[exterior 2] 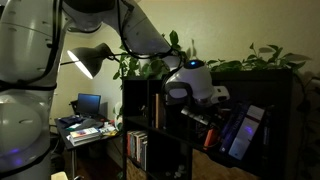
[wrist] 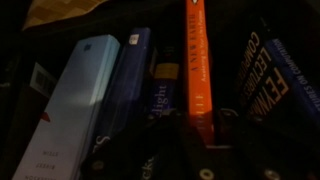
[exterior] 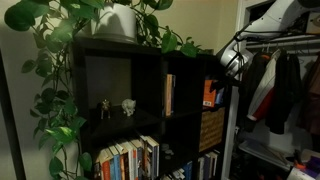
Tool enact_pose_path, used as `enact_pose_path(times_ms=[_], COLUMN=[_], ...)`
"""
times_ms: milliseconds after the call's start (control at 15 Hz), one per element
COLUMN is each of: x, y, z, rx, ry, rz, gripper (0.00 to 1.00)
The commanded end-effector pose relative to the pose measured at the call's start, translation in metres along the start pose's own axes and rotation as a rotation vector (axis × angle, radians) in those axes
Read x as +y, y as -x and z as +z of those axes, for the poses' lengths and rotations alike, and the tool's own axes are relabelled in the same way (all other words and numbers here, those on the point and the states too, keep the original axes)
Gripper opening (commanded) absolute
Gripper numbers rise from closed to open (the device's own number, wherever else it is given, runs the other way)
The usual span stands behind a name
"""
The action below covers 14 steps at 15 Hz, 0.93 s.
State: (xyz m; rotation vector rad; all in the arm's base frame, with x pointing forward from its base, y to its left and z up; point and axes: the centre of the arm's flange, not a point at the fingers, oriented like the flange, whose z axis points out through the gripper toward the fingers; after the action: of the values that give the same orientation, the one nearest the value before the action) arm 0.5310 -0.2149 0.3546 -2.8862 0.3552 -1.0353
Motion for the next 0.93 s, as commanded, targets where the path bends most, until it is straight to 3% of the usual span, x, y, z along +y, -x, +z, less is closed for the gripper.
enact_pose_path(times_ms=[0,467,800,867], x=[-0.006,-0.020,-0.035,-0.021], y=[0.025,0.055,0.079,0.068], z=[-0.035,-0.068,-0.082,-0.056], rx=[0.006,0.000,-0.024,-0.027], ry=[-0.007,-0.009,0.046,0.021], rz=[-0.029,-0.060,-0.121,-0.098], gripper=[0.07,0.06,0.06,0.21])
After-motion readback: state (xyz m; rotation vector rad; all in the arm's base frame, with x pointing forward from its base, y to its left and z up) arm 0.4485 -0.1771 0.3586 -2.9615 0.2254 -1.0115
